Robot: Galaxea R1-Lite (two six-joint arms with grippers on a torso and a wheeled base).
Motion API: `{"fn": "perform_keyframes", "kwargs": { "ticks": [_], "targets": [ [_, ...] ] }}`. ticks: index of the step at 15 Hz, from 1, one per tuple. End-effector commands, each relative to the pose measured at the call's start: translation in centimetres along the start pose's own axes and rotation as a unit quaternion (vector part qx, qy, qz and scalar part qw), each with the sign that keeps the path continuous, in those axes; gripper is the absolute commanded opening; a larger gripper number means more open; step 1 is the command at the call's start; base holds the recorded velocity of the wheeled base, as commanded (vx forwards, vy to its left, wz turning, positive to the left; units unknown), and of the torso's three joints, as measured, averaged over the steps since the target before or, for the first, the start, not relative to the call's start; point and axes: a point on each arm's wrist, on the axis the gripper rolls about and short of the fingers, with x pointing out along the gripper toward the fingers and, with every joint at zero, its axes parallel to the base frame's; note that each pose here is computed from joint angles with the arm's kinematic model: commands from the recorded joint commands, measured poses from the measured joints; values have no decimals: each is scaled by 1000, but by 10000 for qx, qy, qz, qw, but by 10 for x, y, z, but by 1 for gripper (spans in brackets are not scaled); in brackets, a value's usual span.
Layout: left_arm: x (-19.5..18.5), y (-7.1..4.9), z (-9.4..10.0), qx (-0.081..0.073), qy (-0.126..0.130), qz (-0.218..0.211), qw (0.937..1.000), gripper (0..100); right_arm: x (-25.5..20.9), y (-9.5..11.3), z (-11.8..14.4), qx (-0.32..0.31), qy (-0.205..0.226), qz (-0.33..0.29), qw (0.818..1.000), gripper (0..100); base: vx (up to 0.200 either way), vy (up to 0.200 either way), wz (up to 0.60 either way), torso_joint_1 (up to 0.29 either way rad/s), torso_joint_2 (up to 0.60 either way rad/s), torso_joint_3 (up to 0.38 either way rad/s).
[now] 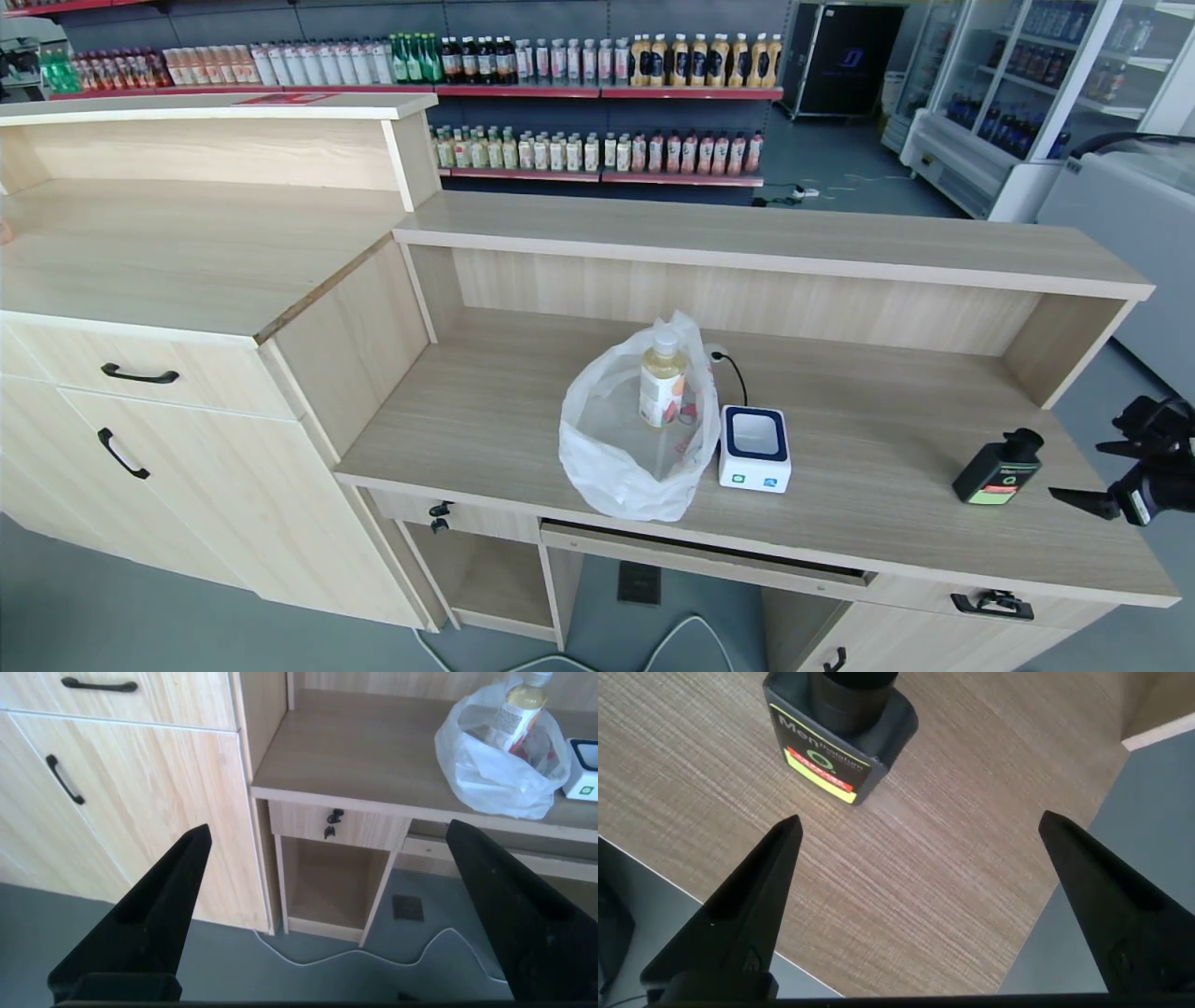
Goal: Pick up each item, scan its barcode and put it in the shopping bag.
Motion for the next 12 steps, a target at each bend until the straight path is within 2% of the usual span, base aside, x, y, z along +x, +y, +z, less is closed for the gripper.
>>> {"fn": "perform_keyframes", "kwargs": {
  "ticks": [1,12],
  "targets": [
    [0,0,0,-1,-2,8,10000,100,18,6,0,-25,-30,186,9998,100,0,0,0,0,0,0],
    [0,0,0,-1,-2,8,10000,100,49,27,16,-182,-148,597,9979,100,0,0,0,0,0,0]
  ]
}}
